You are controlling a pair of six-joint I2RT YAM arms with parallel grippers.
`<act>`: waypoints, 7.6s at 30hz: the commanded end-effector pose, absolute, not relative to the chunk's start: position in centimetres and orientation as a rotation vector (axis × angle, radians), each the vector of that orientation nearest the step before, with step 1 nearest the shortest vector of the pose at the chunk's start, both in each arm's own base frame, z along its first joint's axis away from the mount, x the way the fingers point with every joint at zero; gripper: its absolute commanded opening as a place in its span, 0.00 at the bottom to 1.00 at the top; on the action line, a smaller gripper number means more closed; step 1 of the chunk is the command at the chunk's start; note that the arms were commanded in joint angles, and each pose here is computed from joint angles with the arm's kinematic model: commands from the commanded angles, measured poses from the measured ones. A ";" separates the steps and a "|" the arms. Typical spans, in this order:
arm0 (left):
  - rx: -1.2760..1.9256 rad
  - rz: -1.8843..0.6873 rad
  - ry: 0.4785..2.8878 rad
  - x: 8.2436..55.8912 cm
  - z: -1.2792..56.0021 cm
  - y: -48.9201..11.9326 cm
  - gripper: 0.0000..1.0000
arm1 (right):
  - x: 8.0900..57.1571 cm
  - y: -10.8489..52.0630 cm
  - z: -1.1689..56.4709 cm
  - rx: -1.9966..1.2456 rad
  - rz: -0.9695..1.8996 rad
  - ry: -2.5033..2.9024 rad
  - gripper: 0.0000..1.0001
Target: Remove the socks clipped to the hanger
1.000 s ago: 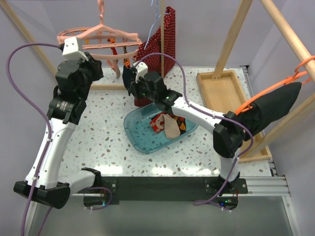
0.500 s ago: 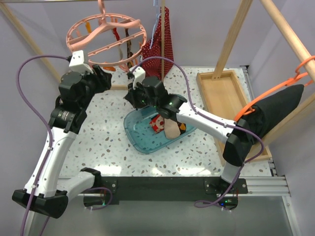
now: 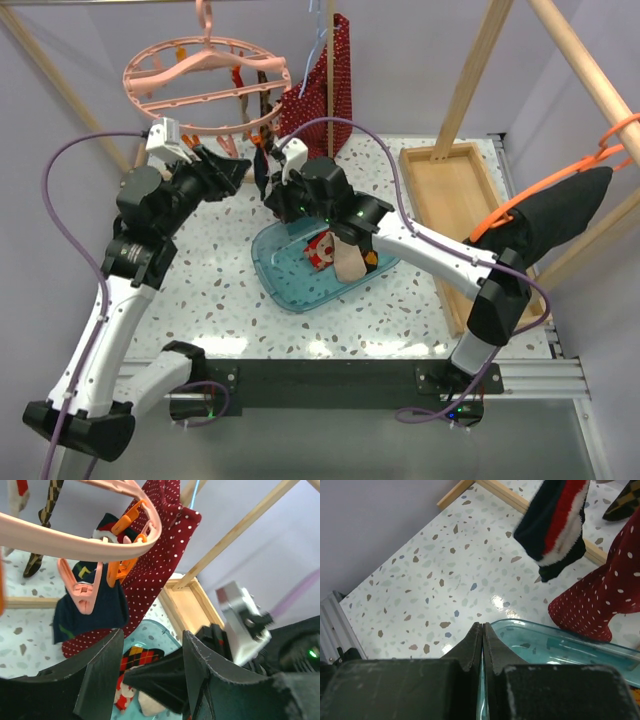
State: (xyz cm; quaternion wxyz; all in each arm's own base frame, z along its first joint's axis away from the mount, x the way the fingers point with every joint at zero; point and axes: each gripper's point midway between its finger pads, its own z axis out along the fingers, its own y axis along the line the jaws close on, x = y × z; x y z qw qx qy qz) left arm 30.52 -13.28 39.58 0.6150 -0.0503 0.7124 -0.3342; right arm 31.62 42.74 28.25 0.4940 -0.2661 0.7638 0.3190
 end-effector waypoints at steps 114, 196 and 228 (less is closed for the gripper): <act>-0.462 -0.693 1.546 38.1 42.1 -17.6 0.63 | 31.0 43.5 33.7 -0.529 0.753 1.547 0.00; -0.385 -0.046 1.496 36.9 44.6 -1.9 0.00 | 31.8 41.7 32.3 -0.740 0.584 1.739 0.87; -0.353 -0.049 1.485 36.5 47.6 -2.1 0.00 | 41.9 45.5 29.8 -0.527 0.503 1.660 0.69</act>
